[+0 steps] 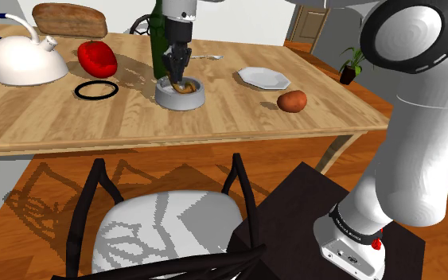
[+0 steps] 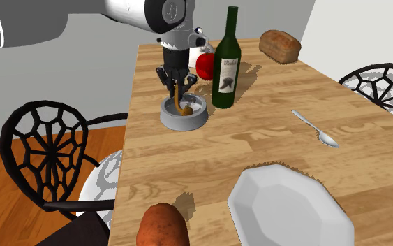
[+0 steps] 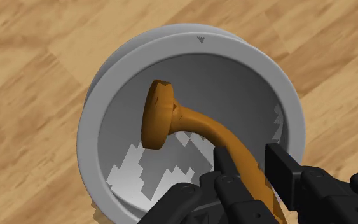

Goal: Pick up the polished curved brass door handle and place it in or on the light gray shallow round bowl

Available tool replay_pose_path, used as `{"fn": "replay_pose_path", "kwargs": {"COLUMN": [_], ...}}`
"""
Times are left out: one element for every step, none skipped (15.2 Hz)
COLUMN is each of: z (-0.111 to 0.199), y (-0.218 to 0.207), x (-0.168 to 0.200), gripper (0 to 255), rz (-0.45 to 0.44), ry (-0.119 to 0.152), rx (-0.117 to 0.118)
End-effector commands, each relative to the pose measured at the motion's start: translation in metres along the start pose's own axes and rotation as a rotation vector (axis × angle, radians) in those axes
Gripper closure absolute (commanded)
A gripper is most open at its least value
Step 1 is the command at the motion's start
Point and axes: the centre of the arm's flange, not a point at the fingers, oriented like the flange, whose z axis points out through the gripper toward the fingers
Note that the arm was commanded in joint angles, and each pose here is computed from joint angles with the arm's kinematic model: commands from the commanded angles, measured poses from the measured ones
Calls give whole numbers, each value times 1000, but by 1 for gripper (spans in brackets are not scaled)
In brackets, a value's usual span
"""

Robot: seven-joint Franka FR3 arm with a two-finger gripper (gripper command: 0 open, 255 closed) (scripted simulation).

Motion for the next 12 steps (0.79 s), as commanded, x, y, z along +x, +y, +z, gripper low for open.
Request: {"fn": "replay_pose_path", "kwargs": {"z": [11, 14, 14, 14, 14, 14, 14, 14, 14, 14, 14, 14], "y": [2, 2, 2, 2, 2, 2, 2, 2, 2, 2, 2, 2], "x": [1, 0, 0, 0, 0, 0, 0, 0, 0, 0, 0, 0], "gripper": [255, 255, 255, 255, 255, 255, 255, 255, 255, 0, 0, 0], "rz": [0, 0, 0, 0, 0, 0, 0, 0, 0, 0, 0, 0], "ry": [1, 1, 1, 1, 1, 1, 1, 1, 1, 1, 1, 1], "rx": [0, 0, 0, 0, 0, 0, 0, 0, 0, 0, 0, 0]}}
